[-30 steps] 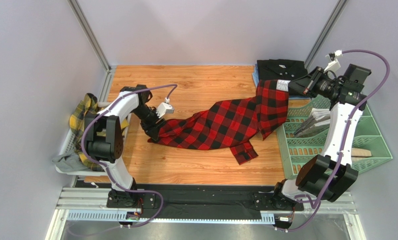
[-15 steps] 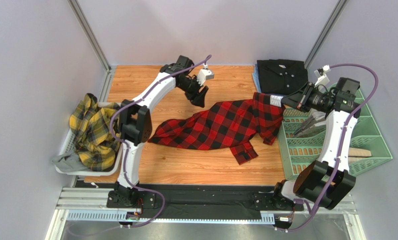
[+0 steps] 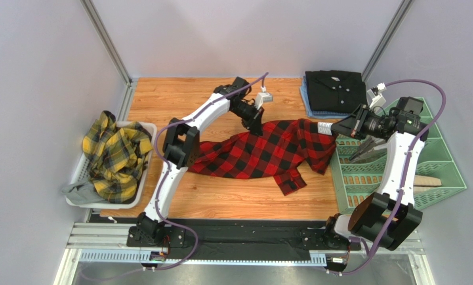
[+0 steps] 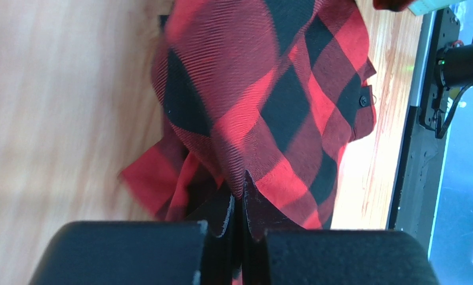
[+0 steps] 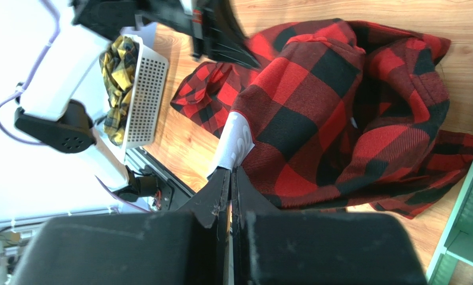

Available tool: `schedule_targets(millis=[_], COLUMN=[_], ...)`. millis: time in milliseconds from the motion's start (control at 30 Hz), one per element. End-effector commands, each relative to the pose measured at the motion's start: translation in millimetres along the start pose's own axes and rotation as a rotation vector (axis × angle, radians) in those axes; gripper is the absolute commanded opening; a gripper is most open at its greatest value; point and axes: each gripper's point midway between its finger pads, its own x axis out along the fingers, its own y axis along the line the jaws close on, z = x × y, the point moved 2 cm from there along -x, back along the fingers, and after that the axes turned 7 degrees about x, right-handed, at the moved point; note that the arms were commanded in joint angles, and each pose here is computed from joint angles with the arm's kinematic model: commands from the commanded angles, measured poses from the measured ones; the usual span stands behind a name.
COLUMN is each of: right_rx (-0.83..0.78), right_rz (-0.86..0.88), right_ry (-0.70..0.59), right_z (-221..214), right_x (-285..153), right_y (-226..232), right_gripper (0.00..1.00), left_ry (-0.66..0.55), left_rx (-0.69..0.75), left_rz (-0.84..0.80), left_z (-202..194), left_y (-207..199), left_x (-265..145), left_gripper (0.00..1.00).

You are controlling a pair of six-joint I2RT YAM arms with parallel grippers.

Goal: Fold and stack the long sleeve shirts
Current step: Flatten the shirt out

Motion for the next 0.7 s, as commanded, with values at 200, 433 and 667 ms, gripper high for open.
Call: schedule_targets(millis=[200,433,667], right_rx=[0.023,-0.038,-0.033], right_rz=[0.045,-0.081,-0.133], right_ry=[0.017,0.129,0.2], right_z=[25,-12,-28], right_x=[23,19,21], right_y=[6,-25,-49], right_gripper=[0.0,0.0,0.0], left_ry=[0.235,0.593,0.145], left_rx=[0.556,0.622,0.411], left_rz=[0.235,0.115,0.288], left_z=[-21,-209,-127], left_y=[-122,-180,-185], left_x=[-140,-100,-171], left_gripper=[0.0,0.52,0.87])
